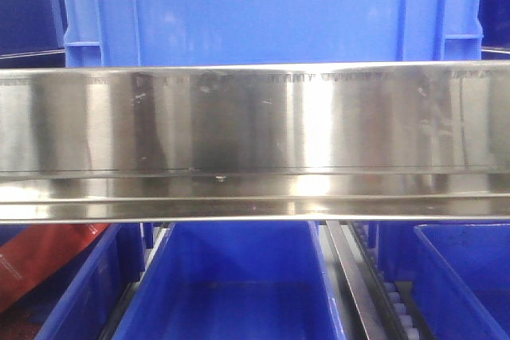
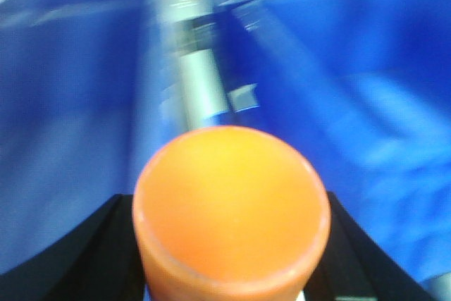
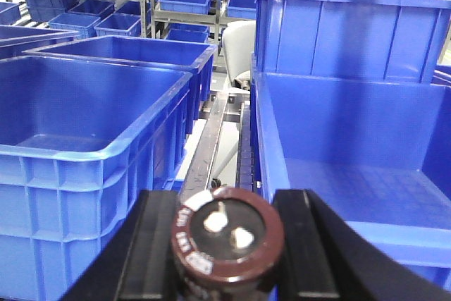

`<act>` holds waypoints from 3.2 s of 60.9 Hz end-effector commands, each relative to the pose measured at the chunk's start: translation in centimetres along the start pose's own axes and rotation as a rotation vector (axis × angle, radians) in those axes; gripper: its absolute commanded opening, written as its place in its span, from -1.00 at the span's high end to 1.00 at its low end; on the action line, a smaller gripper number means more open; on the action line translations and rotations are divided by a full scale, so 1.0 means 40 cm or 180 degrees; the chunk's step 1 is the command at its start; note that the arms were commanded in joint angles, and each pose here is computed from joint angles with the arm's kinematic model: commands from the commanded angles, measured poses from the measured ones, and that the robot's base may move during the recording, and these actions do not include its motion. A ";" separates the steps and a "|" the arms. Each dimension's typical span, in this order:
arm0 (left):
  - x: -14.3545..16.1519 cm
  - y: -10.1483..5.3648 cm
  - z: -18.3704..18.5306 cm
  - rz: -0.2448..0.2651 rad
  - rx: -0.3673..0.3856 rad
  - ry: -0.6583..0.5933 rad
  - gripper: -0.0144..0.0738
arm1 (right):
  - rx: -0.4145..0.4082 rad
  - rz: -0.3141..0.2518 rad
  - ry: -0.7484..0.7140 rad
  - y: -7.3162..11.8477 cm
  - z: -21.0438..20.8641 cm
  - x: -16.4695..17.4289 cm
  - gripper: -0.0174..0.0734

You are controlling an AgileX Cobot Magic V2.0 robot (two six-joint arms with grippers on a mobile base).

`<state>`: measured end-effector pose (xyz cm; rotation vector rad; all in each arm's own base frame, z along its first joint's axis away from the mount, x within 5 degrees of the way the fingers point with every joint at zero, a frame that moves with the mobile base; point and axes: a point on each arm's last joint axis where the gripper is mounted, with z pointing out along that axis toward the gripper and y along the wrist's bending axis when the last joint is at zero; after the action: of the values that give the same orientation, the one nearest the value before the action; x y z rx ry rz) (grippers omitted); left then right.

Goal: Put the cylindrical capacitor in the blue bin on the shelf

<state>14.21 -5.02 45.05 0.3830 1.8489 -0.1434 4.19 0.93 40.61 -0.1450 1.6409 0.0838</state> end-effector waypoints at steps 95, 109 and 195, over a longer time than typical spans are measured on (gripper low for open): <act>-0.232 -0.218 0.401 0.0384 0.0684 0.0639 0.67 | -0.0016 -0.0001 -0.0036 0.001 0.000 -0.003 0.84; -0.243 -0.126 0.242 0.0212 0.0511 0.0447 0.92 | -0.0019 0.0000 -0.0007 0.001 0.001 -0.001 0.84; 0.144 -0.006 -0.160 -0.0301 0.0102 0.0173 0.92 | -0.1678 -0.0626 0.1824 0.362 0.796 -0.139 0.84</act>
<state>6.96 -2.34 41.64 0.3342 1.9119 -0.2217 32.68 19.35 44.58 -0.7741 2.0967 0.3541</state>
